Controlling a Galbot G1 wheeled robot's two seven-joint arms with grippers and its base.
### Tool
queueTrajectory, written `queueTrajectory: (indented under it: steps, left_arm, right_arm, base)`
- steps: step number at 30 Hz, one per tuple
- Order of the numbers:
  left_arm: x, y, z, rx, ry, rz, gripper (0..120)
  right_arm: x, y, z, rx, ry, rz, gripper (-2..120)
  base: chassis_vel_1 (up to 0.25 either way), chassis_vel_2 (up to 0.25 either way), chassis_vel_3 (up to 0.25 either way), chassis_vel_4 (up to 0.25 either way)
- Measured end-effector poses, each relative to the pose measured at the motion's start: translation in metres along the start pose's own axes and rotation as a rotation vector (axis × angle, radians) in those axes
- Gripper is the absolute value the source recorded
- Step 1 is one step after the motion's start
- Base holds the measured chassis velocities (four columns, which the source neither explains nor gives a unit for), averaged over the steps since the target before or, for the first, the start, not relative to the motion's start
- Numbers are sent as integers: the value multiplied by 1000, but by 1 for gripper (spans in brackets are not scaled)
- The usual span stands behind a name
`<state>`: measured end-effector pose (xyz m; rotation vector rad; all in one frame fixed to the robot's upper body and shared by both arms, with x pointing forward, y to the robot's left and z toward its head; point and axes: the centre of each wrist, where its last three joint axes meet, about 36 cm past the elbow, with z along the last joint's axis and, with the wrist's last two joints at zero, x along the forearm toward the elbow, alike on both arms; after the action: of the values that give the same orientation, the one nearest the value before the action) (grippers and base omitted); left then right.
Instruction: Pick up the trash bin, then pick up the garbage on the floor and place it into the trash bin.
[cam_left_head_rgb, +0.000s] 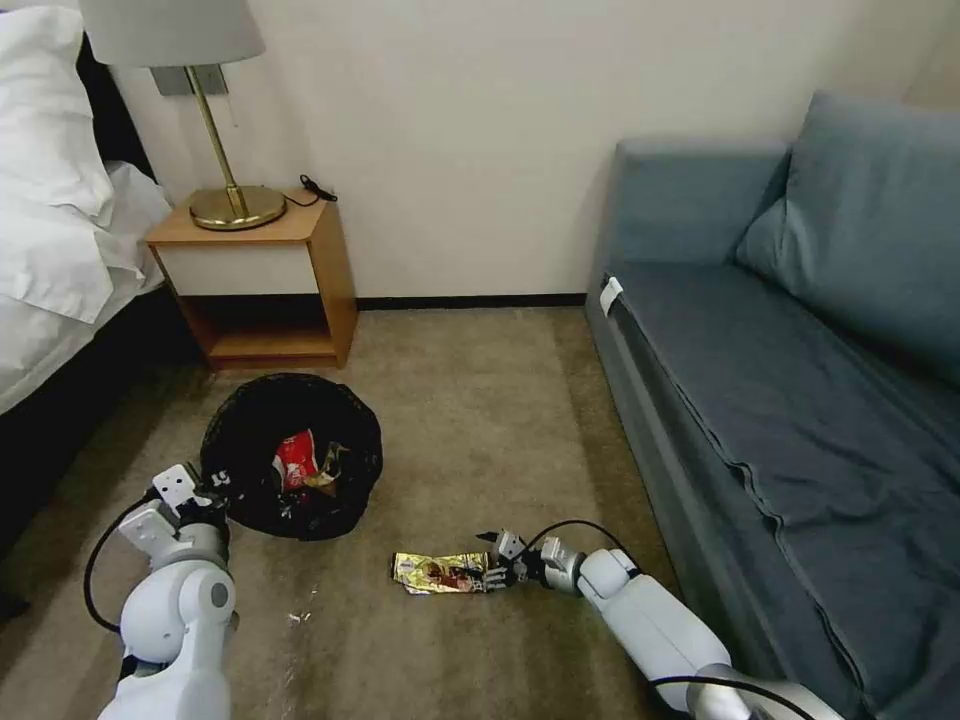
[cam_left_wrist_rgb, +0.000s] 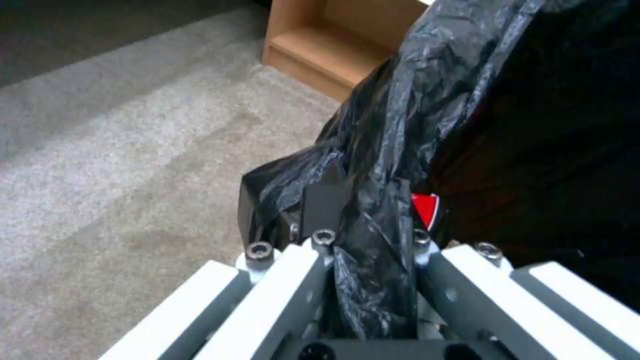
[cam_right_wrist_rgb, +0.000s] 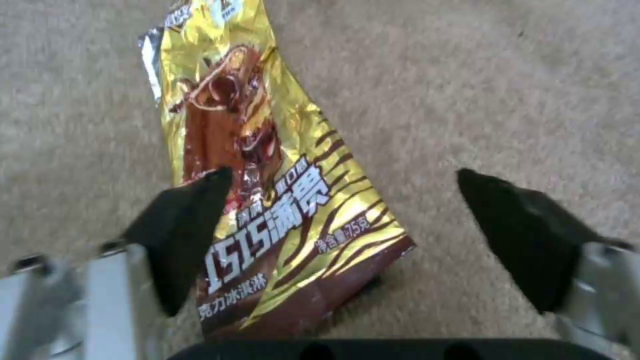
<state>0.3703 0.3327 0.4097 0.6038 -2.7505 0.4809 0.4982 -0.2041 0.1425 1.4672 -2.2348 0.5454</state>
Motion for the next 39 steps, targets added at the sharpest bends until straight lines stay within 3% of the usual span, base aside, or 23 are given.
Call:
queueTrajectory:
  steps: [1,5,23,28,33,39]
  left_arm:
    - [1,0,0,0,-1,-1,1]
    - [2,0,-1,-1,-2,-2,1]
    - [10,5,-2,-7,-6,-10,1]
    - [9,4,-5,-7,-12,-10,1]
    - [9,3,-5,-6,-13,-8,1]
    - [7,4,-5,-6,-11,-11,1]
  right_arm:
    - [0,-1,0,2,6,-2,96]
    - [-1,-2,4,-6,22,-6,100]
    - [-4,1,16,-82,57,-80,99]
    - [-1,4,22,-106,38,-74,79]
    - [2,0,21,-111,29,-62,65]
    - [6,-9,17,-107,17,-40,38]
  base:
    - [0,0,0,0]
    - [0,0,0,0]
    - [0,0,0,0]
    - [0,0,0,0]
    - [0,0,0,0]
    - [0,0,0,0]
